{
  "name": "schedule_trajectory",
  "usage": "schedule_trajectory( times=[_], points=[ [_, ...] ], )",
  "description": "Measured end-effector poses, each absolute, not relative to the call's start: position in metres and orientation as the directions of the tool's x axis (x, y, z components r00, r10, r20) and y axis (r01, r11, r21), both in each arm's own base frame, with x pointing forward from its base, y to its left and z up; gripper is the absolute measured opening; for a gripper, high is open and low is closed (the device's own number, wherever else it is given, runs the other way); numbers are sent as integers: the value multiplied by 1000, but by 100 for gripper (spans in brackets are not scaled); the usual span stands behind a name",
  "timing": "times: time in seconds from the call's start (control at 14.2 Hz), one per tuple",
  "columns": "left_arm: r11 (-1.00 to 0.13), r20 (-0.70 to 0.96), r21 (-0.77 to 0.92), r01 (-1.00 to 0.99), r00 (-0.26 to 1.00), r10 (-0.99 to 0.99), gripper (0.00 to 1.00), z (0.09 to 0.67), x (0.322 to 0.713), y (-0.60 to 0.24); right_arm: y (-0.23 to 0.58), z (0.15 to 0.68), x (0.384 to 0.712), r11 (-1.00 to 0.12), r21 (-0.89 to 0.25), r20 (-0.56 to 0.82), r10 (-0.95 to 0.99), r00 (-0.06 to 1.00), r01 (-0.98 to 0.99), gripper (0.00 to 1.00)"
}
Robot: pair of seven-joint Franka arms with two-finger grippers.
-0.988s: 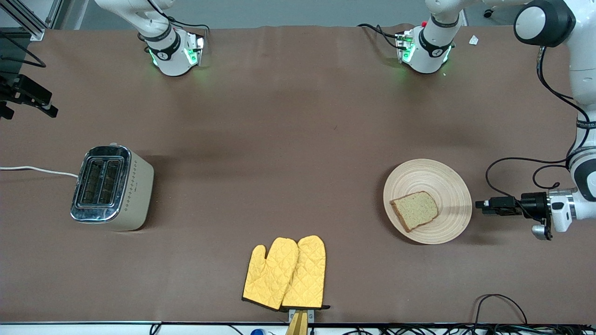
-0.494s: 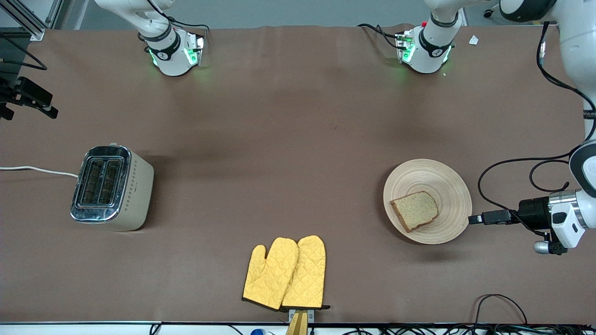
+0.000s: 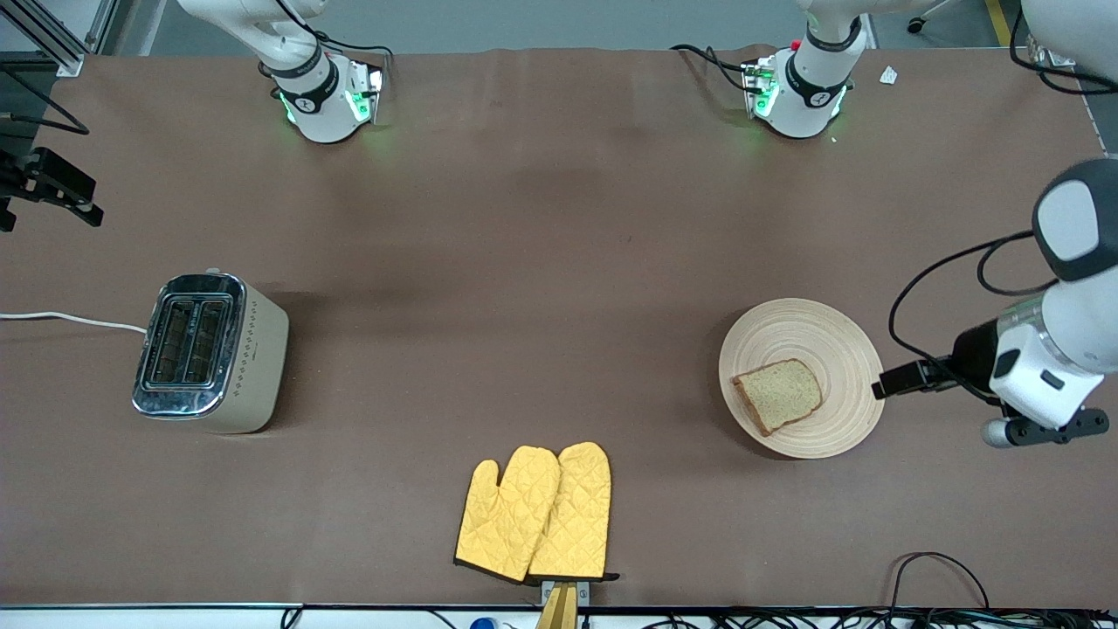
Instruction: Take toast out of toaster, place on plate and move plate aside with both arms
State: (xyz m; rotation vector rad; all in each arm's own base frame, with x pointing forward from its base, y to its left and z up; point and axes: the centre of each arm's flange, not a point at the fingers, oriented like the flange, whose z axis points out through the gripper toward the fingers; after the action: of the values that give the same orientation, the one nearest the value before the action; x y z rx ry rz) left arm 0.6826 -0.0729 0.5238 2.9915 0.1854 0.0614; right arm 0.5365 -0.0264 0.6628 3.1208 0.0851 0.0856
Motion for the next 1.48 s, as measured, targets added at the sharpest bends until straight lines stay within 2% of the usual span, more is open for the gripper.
schedule_trajectory(
  times=[0.28,0.56,0.78,1.13,1.48],
  points=[
    [-997,73,-26,70,995,68,100,597,641,-66,-26,661,534,-1000,11,31,17,999,17,100],
    [-997,66,-78,-5,998,-10,100,656,578,-64,-26,662,534,-1000,12,32,21,999,21,100],
    [-998,-13,-48,-33,999,-32,100,663,549,-44,-25,662,534,-1000,12,32,22,999,21,100],
    [-999,-39,0,-45,998,-45,100,653,548,-42,-25,662,534,-1000,12,34,23,999,22,100],
    [-996,-21,-12,-90,996,-90,100,652,528,-69,-25,662,534,-1000,12,34,23,999,23,100]
  ],
)
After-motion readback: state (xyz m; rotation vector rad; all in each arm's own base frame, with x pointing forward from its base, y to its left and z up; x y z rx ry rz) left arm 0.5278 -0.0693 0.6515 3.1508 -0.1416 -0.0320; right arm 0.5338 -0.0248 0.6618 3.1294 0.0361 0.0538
